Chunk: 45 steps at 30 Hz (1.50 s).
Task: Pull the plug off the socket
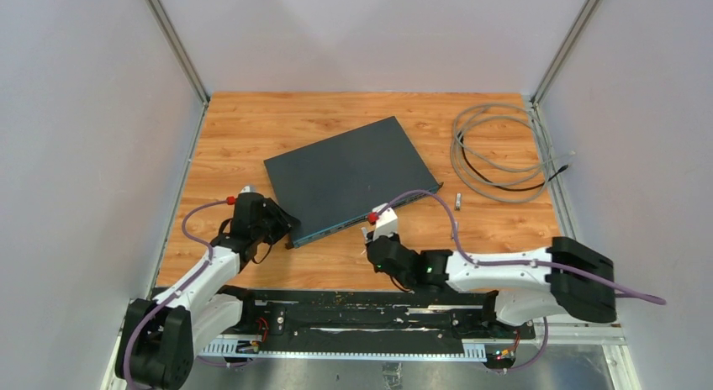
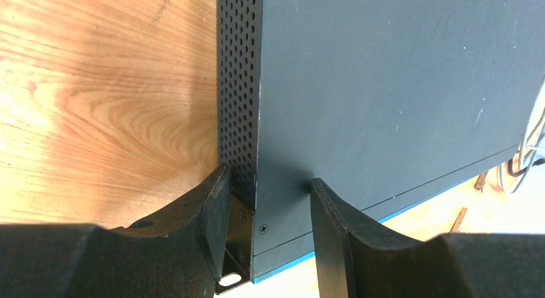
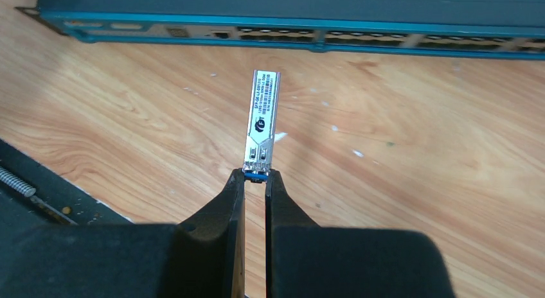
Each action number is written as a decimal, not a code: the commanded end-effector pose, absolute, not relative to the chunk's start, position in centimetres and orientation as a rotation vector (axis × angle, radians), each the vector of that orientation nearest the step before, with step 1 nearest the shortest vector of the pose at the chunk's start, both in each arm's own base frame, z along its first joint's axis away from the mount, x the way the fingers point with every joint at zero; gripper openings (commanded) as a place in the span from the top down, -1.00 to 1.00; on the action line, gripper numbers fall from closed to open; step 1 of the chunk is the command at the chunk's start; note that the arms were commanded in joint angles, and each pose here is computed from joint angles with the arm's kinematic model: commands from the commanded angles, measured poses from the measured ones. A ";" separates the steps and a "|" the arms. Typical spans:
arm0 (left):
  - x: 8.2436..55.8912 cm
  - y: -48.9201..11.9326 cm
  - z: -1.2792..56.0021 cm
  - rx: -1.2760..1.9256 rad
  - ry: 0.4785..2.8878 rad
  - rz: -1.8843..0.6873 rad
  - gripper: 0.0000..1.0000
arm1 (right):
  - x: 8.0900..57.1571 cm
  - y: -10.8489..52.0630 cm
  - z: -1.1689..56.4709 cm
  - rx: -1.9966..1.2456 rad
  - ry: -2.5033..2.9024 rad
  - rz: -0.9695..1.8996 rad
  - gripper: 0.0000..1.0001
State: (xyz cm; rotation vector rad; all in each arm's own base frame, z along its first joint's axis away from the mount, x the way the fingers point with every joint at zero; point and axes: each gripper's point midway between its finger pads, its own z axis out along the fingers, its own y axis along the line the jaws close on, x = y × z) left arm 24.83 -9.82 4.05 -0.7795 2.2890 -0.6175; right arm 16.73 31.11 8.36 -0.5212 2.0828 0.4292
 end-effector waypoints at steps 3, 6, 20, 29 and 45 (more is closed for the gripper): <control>21.1 -8.6 0.6 -0.792 2.432 -0.490 0.24 | 18.0 21.8 8.0 -0.324 2.129 0.156 1.00; 21.0 -8.2 1.1 -0.792 2.409 -0.469 0.22 | 18.9 18.0 7.3 -0.185 2.162 0.128 1.00; 21.0 -3.6 10.7 -0.767 2.199 -0.252 -0.75 | 21.7 13.4 2.8 0.001 2.286 0.133 0.70; 18.6 -1.1 20.3 -0.727 1.970 -0.235 -0.99 | 21.8 12.1 5.9 0.098 2.292 0.043 -0.76; 14.5 1.2 27.5 -0.613 1.823 -0.182 -0.99 | 20.2 2.5 22.7 0.197 1.946 -0.175 -0.99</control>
